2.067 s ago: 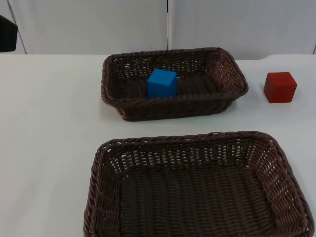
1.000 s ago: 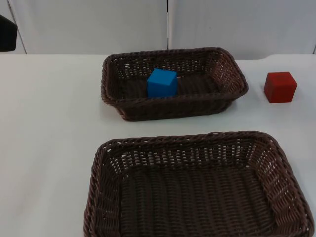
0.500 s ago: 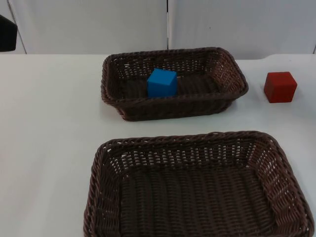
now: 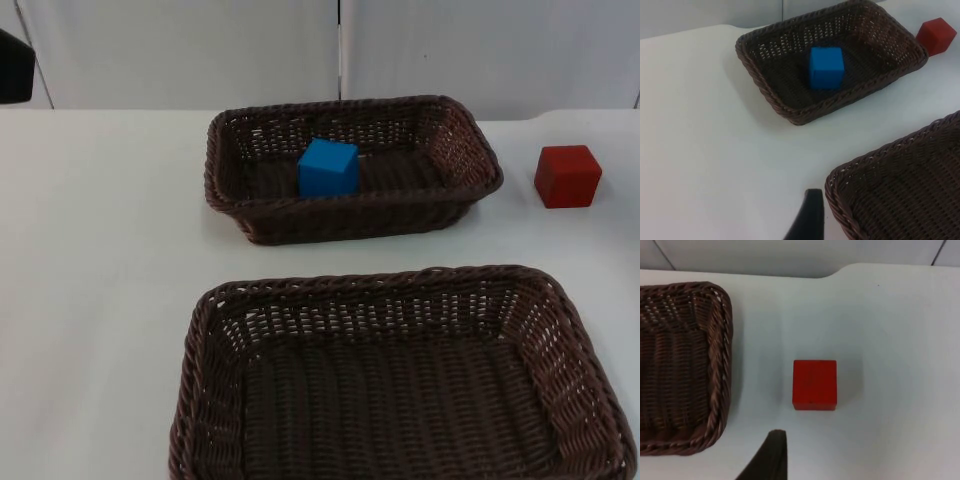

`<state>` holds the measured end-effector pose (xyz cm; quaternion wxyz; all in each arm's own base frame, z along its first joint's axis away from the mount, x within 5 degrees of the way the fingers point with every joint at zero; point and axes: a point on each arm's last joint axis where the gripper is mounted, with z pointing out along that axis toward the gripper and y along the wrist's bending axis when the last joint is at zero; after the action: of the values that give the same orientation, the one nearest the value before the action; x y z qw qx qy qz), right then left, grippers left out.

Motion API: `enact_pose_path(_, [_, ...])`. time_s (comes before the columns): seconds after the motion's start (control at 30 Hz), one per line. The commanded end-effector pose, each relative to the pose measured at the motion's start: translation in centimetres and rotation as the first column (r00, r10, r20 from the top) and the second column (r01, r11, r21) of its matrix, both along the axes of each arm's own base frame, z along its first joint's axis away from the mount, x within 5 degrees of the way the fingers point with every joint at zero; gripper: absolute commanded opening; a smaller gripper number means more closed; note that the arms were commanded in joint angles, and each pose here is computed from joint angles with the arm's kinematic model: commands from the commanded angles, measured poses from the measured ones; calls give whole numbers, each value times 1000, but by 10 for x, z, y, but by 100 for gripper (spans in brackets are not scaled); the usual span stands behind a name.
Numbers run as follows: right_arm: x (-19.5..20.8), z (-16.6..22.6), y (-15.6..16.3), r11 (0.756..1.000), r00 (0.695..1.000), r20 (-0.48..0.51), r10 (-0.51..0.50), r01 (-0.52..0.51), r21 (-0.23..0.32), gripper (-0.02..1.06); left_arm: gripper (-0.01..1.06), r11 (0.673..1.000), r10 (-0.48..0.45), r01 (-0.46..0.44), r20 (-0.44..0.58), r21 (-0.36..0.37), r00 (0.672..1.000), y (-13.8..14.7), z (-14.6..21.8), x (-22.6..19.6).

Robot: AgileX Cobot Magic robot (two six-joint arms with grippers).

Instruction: Pick up one cube with the left hand and place it into the upper basket. Pick up one cube with the right hand and place it into the lower basket.

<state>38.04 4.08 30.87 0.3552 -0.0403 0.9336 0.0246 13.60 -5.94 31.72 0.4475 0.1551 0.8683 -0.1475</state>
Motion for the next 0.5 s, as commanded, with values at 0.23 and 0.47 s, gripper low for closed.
enact_pose_path(0.23, [46,-39,2,1000,999,-36,-6,6,-9,105,77,1000,10,-10,13,-5,1000,1,0,0])
enact_pose_path(0.47, [71,-79,5,1000,999,-49,-8,8,-3,105,77,1000,10,-10,13,-5,1000,1,0,0])
